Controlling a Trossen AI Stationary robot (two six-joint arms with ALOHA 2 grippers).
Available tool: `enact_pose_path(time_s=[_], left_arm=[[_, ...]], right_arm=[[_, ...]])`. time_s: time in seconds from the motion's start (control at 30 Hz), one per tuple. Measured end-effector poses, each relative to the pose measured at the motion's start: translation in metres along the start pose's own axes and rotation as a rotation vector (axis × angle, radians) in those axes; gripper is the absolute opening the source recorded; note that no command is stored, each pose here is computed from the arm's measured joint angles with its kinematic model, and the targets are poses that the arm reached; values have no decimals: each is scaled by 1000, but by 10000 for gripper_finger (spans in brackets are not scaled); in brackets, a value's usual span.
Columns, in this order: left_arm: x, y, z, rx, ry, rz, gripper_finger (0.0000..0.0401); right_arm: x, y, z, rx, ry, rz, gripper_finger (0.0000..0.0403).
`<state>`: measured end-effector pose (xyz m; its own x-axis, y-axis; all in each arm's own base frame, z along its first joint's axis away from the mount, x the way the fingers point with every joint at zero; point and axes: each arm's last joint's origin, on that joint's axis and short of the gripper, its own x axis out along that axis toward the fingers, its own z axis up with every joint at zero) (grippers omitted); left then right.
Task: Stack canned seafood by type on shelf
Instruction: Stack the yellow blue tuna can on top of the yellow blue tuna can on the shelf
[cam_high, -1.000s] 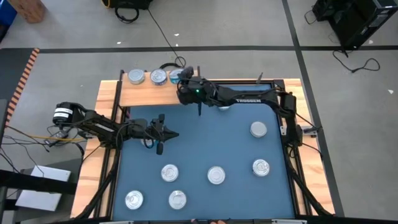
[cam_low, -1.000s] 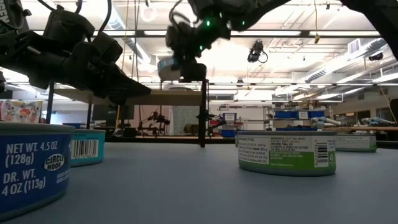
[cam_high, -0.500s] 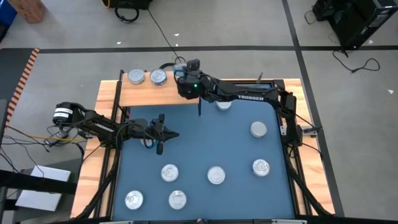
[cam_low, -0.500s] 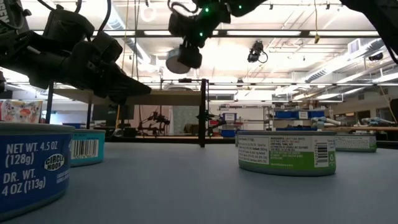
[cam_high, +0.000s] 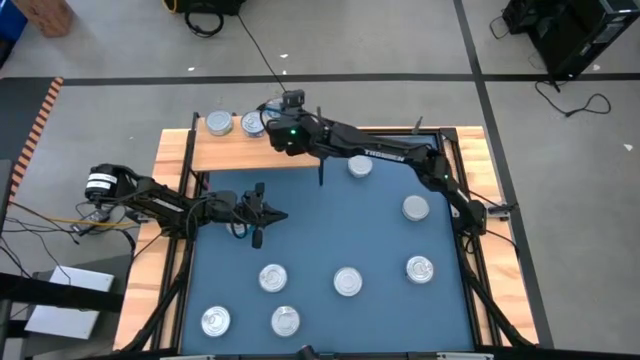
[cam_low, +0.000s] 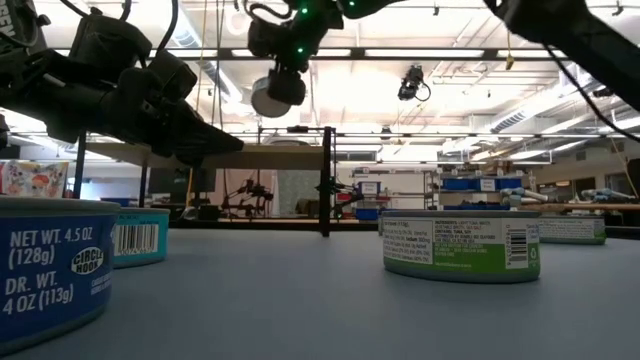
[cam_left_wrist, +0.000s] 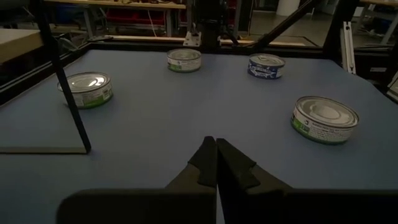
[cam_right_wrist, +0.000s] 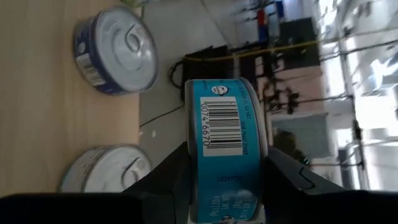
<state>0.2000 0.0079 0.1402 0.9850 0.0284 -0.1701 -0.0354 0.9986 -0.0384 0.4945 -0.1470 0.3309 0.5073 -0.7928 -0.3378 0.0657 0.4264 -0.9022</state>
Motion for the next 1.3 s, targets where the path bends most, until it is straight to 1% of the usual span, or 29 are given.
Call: enact_pose_path(time_s=[0.23,0.4,0.57,0.67,1.3], left_arm=[[0,0,-1,6,10,0,3],[0,0,-1,6,10,0,3],[0,0,-1,6,10,1,3],[0,0,-1,6,10,1,3],[0,0,-1,6,10,-1,3]], right_arm=[[16,11,-10,2,79,70,142],[21,11,-16,17,95,71,142],[22,14,-17,32,84,107,142],[22,15,-20,18,98,129,142],[30,12,-31,23,137,146,142]])
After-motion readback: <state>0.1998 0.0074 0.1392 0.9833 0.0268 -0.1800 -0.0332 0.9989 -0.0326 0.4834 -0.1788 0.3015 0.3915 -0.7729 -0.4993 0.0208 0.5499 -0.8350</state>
